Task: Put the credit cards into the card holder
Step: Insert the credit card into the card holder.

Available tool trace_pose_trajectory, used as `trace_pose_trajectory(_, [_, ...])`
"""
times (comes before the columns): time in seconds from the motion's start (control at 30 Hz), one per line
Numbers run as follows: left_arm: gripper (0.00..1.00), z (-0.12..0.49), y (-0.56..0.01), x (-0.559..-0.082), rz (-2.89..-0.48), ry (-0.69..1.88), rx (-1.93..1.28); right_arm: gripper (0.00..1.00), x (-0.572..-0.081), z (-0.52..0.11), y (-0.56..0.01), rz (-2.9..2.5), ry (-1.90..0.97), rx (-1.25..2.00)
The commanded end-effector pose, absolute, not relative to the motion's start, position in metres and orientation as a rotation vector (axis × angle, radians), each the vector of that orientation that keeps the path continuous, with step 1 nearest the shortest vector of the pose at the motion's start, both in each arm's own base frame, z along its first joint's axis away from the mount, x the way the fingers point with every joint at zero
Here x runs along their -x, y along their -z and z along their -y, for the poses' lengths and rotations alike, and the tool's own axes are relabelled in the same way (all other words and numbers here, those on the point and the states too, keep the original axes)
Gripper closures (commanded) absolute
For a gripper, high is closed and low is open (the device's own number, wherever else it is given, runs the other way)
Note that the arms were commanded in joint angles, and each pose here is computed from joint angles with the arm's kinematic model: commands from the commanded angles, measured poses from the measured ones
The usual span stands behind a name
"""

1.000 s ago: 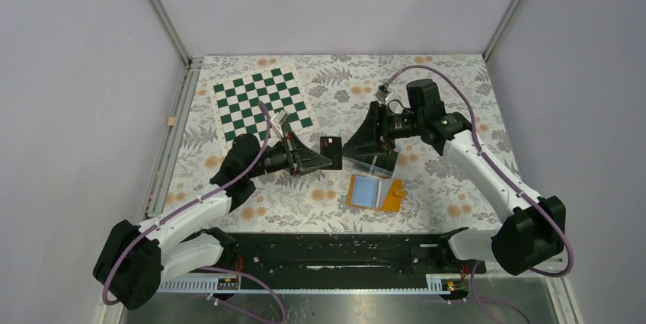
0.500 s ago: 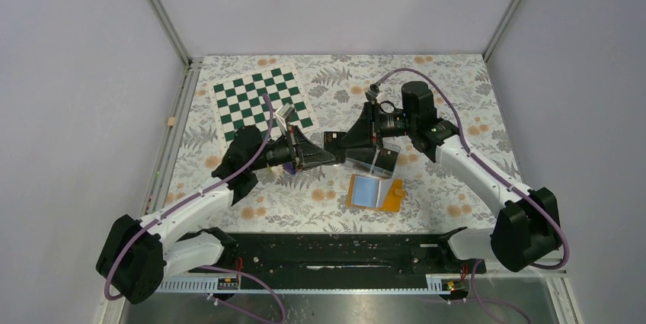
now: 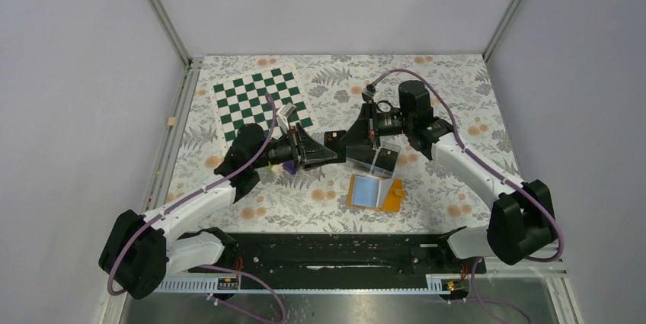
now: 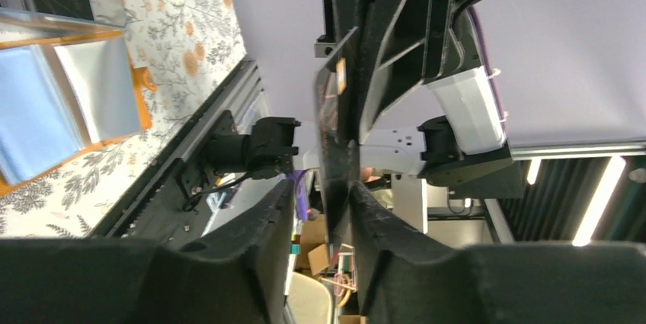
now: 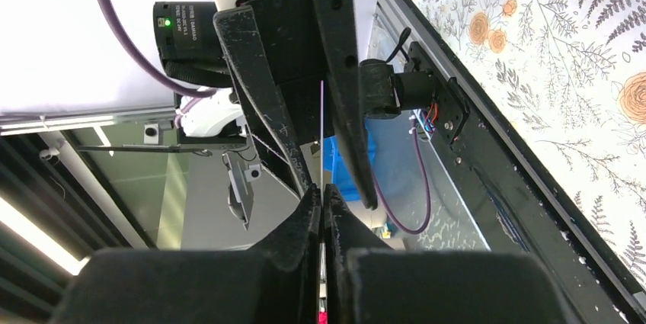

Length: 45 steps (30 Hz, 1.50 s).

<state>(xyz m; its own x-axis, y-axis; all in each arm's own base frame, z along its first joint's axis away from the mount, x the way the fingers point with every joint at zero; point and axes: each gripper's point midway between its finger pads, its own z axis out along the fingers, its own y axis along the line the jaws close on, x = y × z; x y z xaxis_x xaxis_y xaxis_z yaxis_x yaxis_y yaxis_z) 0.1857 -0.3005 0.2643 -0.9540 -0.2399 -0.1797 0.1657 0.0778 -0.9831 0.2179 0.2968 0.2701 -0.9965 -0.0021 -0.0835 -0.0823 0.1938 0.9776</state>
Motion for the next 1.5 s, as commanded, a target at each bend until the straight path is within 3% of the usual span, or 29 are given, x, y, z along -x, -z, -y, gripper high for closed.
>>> trace_pose_trajectory(0.0, [0.58, 0.303, -0.274, -0.190, -2.033, 1.945, 0.034, 1.00, -0.210, -0.299, -0.279, -2.349, -1.980, 0.187])
trace_pose_trajectory(0.1, [0.53, 0.303, -0.248, -0.200, -2.167, 1.832, 0.112, 1.00, -0.216, -0.289, -0.268, -2.405, -1.819, 0.150])
trace_pose_trajectory(0.27, [0.53, 0.298, -0.200, -0.221, -2.351, 1.579, 0.241, 1.00, -0.237, -0.242, -0.240, -2.541, -1.370, -0.019])
trace_pose_trajectory(0.4, [0.57, 0.298, -0.157, -0.241, -2.471, 1.347, 0.248, 1.00, -0.247, -0.184, -0.219, -2.596, -1.058, -0.193])
trace_pose_trajectory(0.57, [0.64, 0.328, -0.132, -0.257, -2.579, 1.115, 0.073, 1.00, -0.244, -0.141, -0.208, -2.623, -0.867, -0.284])
trace_pose_trajectory(0.87, [0.68, 0.384, -0.089, -0.261, -2.696, 0.914, -0.217, 1.00, -0.244, -0.125, -0.203, -2.631, -0.824, -0.334])
trace_pose_trajectory(1.47, [0.66, 0.442, -0.067, -0.297, -2.680, 1.029, -0.130, 1.00, -0.249, -0.124, -0.195, -2.669, -0.828, -0.276])
